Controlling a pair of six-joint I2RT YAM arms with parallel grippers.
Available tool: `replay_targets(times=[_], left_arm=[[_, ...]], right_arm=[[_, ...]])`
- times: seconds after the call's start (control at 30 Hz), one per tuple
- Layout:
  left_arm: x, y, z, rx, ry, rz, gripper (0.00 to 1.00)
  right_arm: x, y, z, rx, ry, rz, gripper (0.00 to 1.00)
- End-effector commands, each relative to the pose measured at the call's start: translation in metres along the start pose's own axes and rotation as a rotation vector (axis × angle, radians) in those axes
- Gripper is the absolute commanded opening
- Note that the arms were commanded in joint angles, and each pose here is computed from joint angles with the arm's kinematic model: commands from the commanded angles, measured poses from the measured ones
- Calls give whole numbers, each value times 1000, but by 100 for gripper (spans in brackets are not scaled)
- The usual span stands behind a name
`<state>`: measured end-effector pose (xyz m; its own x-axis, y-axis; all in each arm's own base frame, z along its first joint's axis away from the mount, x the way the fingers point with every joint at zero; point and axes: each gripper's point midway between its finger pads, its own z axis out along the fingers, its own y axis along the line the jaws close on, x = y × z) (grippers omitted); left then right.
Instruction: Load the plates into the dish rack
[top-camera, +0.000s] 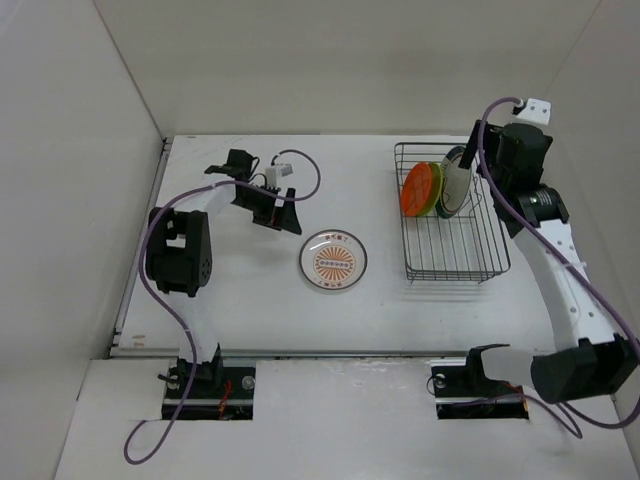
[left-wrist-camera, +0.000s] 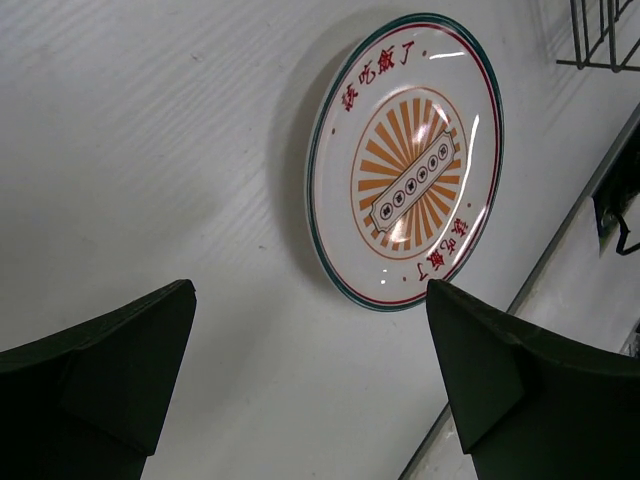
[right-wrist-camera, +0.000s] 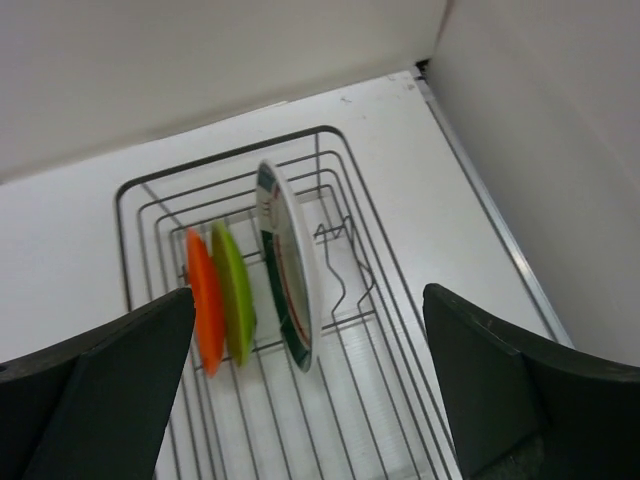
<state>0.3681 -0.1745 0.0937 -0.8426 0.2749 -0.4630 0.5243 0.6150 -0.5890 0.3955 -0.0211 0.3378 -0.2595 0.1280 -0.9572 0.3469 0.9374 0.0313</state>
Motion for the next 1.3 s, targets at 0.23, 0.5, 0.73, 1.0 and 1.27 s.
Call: replay_targets(times=[0.23,0.5,0.73,1.0,1.27], left_arm=[[33,-26,51,138,125,8,88],[42,-15,61,115,140,-48,74],[51,-11,71,122,177,-74,42],[54,-6,77,98,196,-72,0],[6,-26,37,151,80,54,0]], right_arm=[[15,39,-33,-226,-11,27,100],[20,41,-43,-220,-14,16,100],[40,44,-34,-221,24,8,100],[49,53,-32,-262,46,21,100],[81,125,-59,-729,67,-63,100]])
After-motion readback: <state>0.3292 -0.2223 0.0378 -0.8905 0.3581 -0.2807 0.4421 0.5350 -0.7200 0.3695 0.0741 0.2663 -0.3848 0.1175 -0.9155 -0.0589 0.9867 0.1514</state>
